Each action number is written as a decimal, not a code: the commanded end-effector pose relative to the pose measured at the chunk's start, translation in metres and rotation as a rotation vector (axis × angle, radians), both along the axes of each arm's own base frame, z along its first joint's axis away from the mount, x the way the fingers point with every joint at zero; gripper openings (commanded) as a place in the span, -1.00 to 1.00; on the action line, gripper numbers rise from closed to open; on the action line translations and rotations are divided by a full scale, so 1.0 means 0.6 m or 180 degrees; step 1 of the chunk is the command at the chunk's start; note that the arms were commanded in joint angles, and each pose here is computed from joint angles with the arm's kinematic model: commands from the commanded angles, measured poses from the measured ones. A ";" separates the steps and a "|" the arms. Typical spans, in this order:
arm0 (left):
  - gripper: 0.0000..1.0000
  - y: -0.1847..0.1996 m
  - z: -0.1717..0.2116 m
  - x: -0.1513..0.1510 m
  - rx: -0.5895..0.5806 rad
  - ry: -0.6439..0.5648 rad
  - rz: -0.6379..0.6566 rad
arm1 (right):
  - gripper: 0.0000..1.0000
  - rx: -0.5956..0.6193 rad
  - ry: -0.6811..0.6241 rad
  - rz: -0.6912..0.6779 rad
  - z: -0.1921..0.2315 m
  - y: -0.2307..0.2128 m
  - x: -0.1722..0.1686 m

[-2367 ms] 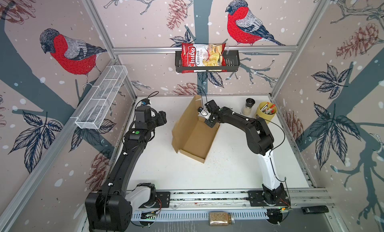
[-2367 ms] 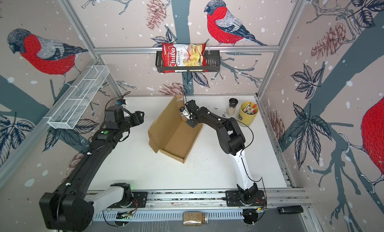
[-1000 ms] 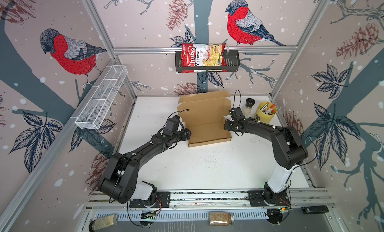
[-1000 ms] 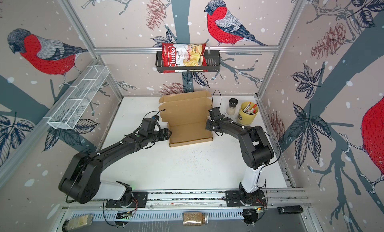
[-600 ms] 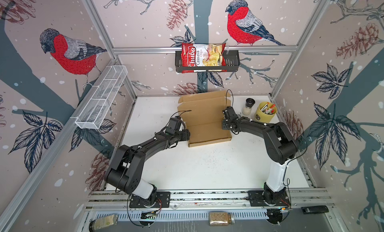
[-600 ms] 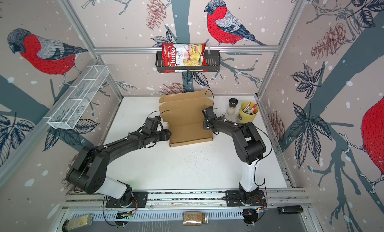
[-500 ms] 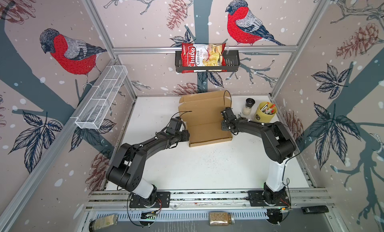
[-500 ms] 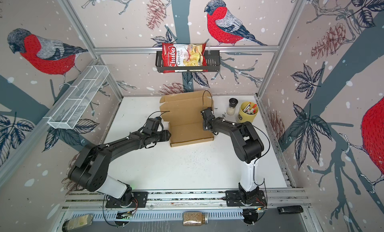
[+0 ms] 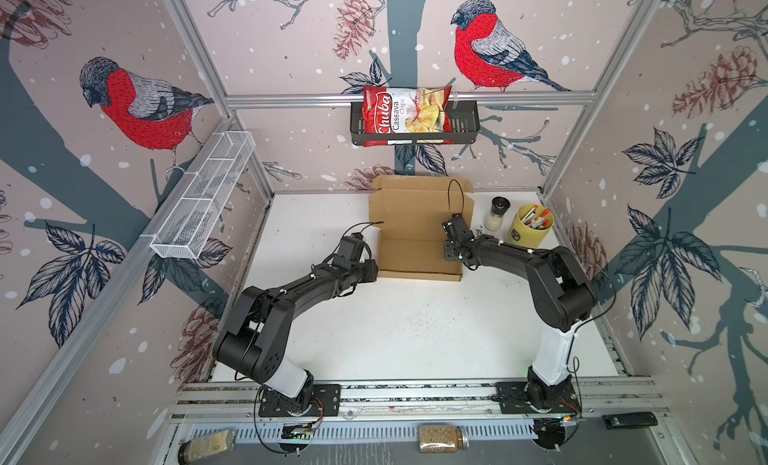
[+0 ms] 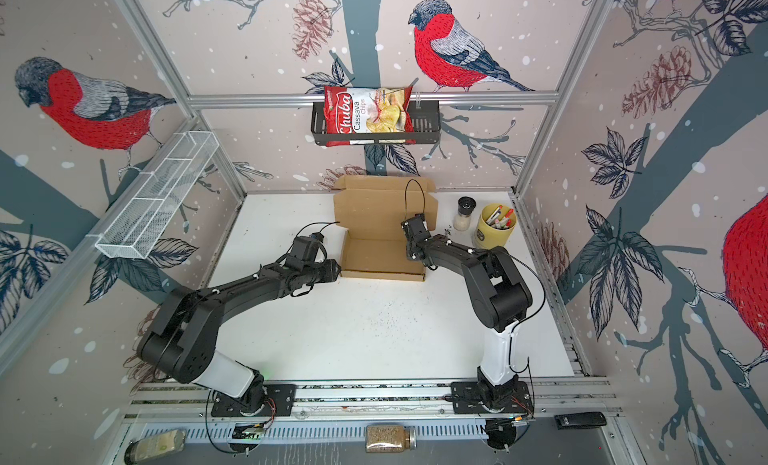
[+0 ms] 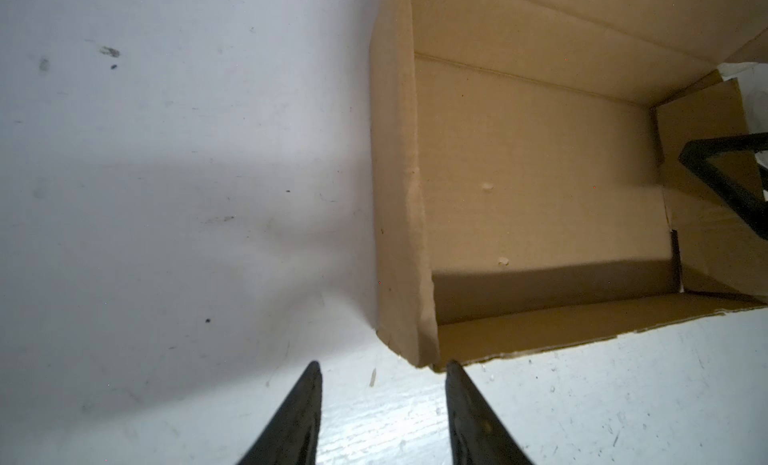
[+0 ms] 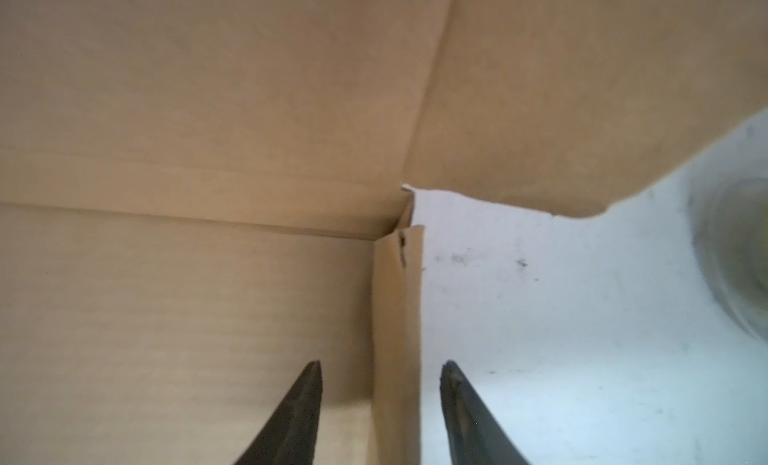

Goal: Fold the paper box

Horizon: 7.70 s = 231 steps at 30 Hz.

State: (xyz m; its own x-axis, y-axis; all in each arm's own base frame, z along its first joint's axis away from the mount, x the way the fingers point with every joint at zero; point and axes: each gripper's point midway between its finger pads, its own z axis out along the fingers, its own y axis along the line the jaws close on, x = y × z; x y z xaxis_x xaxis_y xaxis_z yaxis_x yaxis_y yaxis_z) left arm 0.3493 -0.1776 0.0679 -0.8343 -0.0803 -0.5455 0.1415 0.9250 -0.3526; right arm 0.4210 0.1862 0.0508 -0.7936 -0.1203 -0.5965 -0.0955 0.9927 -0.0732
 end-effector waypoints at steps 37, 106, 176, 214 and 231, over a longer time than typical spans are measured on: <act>0.87 0.122 0.225 0.031 0.0777 -0.1375 0.0726 | 0.98 0.0747 -0.1955 -0.0822 0.322 -0.145 -0.076; 0.47 0.019 0.228 0.319 -0.0260 -0.1333 -0.1844 | 0.42 0.0545 -0.1096 0.1808 0.289 -0.068 0.144; -0.79 -0.029 0.292 0.391 -0.0078 -0.1467 -0.0754 | -0.85 0.0541 -0.1514 0.0785 0.348 0.014 0.160; 0.53 0.101 0.387 0.287 -0.0596 -0.2004 -0.1192 | -0.25 -0.0064 -0.1674 0.1886 0.352 0.076 0.135; 0.65 0.144 0.269 0.292 -0.0298 -0.2015 -0.1328 | 0.65 0.0776 -0.1373 0.1797 0.320 -0.014 0.086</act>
